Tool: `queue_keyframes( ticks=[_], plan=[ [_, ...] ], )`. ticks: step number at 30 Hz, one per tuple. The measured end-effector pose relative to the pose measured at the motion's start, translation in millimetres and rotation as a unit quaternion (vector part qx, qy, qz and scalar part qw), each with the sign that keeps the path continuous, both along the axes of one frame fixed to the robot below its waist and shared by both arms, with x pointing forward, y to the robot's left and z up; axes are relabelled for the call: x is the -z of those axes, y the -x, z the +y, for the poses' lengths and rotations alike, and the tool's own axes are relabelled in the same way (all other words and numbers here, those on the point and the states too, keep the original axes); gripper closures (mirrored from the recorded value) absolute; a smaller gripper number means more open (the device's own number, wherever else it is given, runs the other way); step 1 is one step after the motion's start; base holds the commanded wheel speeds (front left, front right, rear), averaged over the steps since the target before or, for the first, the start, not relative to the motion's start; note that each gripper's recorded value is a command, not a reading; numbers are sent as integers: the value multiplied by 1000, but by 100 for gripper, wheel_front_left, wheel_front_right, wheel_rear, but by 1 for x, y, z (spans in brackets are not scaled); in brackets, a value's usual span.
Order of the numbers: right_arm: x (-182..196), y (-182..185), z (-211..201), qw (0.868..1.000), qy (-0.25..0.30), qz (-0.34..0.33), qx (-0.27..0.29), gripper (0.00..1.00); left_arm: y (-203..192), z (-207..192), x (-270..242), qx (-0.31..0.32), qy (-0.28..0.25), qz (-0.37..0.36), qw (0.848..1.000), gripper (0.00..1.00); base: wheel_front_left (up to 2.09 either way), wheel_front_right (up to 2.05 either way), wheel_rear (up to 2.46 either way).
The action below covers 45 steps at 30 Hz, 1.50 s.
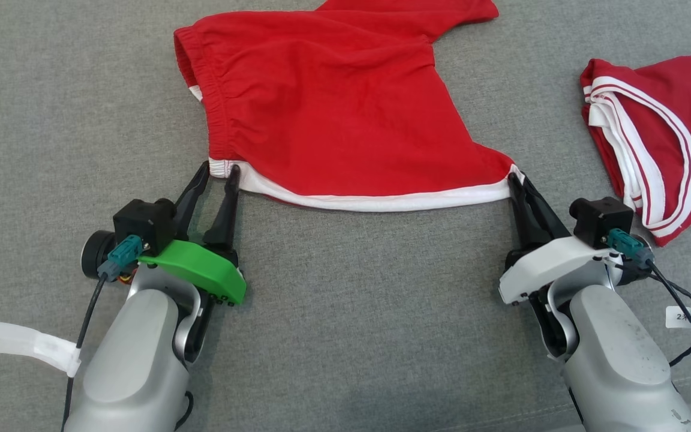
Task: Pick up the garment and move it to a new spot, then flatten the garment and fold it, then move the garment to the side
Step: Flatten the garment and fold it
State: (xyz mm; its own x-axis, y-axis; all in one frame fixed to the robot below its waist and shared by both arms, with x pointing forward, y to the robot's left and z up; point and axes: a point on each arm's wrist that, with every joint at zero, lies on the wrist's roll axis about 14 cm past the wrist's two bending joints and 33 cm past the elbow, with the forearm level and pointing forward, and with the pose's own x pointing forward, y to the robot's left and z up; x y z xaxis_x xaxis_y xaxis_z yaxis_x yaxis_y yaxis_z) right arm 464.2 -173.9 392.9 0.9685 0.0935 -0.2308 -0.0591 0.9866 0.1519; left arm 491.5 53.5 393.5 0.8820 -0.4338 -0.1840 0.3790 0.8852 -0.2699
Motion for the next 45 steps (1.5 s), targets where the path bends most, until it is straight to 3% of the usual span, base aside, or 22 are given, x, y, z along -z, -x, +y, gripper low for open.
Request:
queue_keyframes(
  ticks=[1,2,12,18,21,26,29,31,35,41,45],
  plan=[
    [0,0,0,1000,0,0,0,100,0,1,-1,-1,1,-1,1000,70,0,0,0],
    [0,-1,0,1000,0,-1,-1,100,-1,1,-3,0,2,-4,1000,100,0,0,0],
    [-44,-2,-7,998,-14,-59,17,100,16,10,-45,-16,24,-52,998,100,0,0,0],
    [-127,-2,-6,985,-41,-168,16,100,28,25,-133,4,3,-185,983,100,0,0,0],
    [-187,0,-4,969,-48,-244,-1,100,40,33,-188,23,-24,-265,964,100,0,0,0],
    [-304,13,-11,923,-43,-382,-19,100,52,57,-276,27,-72,-379,922,100,0,0,0],
    [-356,24,-10,897,-29,-439,-34,100,56,65,-320,29,-91,-406,909,100,0,0,0],
    [-377,25,-6,889,-16,-456,-46,100,55,72,-340,24,-104,-407,907,100,0,0,0],
    [-390,9,8,893,28,-444,-72,100,36,76,-332,28,-124,-348,929,100,0,0,0],
    [-384,-42,16,909,79,-402,-78,100,-9,66,-312,31,-129,-302,944,100,0,0,0],
    [-405,-81,11,900,89,-424,-57,100,-49,67,-338,11,-129,-356,926,100,0,0,0]
  ],
)
